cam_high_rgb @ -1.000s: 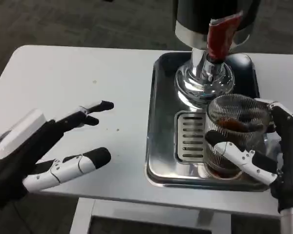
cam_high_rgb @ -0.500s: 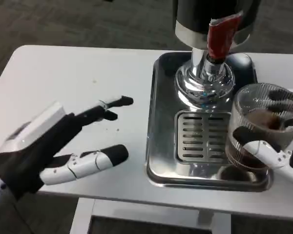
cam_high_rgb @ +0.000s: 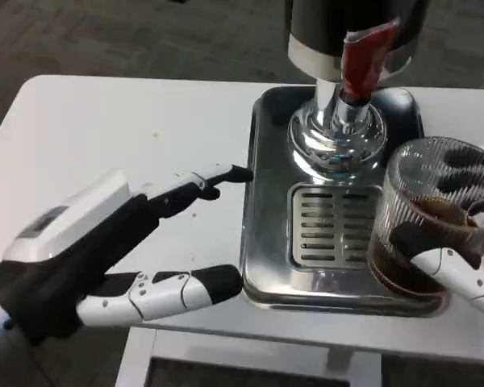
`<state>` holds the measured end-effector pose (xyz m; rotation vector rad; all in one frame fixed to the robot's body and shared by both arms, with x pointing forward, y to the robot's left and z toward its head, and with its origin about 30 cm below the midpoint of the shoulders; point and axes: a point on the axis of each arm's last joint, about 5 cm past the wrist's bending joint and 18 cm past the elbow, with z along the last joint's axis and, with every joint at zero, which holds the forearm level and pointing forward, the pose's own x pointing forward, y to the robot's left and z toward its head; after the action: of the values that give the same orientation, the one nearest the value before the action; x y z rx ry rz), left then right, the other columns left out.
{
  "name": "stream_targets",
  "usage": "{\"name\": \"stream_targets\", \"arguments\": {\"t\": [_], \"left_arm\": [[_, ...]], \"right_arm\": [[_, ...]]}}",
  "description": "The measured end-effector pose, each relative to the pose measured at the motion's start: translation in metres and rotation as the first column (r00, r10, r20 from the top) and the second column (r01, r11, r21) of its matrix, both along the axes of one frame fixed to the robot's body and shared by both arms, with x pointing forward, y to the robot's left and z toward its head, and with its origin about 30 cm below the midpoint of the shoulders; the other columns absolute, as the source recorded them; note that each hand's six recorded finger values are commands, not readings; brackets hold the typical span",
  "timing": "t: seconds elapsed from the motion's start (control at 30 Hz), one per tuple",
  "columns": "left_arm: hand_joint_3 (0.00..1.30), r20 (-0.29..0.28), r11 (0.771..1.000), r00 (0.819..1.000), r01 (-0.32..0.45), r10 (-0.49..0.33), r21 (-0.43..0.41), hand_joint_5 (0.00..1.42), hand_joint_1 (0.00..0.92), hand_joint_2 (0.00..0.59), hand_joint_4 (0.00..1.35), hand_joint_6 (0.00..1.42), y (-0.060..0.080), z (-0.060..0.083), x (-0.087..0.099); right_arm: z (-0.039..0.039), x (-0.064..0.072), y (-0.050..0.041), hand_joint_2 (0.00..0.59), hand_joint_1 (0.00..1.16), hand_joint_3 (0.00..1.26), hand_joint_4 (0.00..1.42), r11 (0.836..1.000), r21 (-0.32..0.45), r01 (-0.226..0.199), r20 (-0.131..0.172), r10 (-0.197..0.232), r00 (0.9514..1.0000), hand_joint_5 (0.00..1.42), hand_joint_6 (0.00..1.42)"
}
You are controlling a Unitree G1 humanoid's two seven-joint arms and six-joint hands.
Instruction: Grasp the cup under the faucet to collect the drink, then remove the cup.
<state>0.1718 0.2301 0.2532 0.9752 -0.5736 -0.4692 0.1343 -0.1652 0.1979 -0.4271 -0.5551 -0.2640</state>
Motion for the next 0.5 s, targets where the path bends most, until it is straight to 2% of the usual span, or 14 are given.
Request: {"name": "stream_targets", "arguments": {"t": [0.13, 0.33, 0.5], "left_arm": [[0.14, 0.004, 1.000, 1.000, -0.006, 0.006, 0.020, 0.15, 0.000, 0.075, 0.05, 0.16, -0.003, 0.003, -0.011], [0.13, 0.004, 0.999, 1.000, -0.030, 0.030, 0.043, 0.13, 0.000, 0.074, 0.04, 0.14, -0.004, 0.006, -0.025], [0.12, 0.040, 0.997, 0.999, -0.032, 0.029, 0.071, 0.11, 0.000, 0.073, 0.03, 0.13, -0.007, 0.012, -0.039]], "right_arm": [[0.0007, -0.003, 0.0024, 0.125, 0.93, 1.00, 1.16, 0.999, -0.004, -0.038, -0.010, 0.038, 0.9992, 1.32, 1.42], [0.0001, -0.005, 0.0068, 0.124, 0.92, 1.01, 1.17, 0.996, -0.007, -0.091, -0.027, 0.091, 0.9955, 1.32, 1.42], [0.0028, -0.008, 0.0115, 0.125, 0.93, 1.01, 1.17, 0.991, -0.012, -0.134, -0.011, 0.134, 0.9910, 1.33, 1.42]]}}
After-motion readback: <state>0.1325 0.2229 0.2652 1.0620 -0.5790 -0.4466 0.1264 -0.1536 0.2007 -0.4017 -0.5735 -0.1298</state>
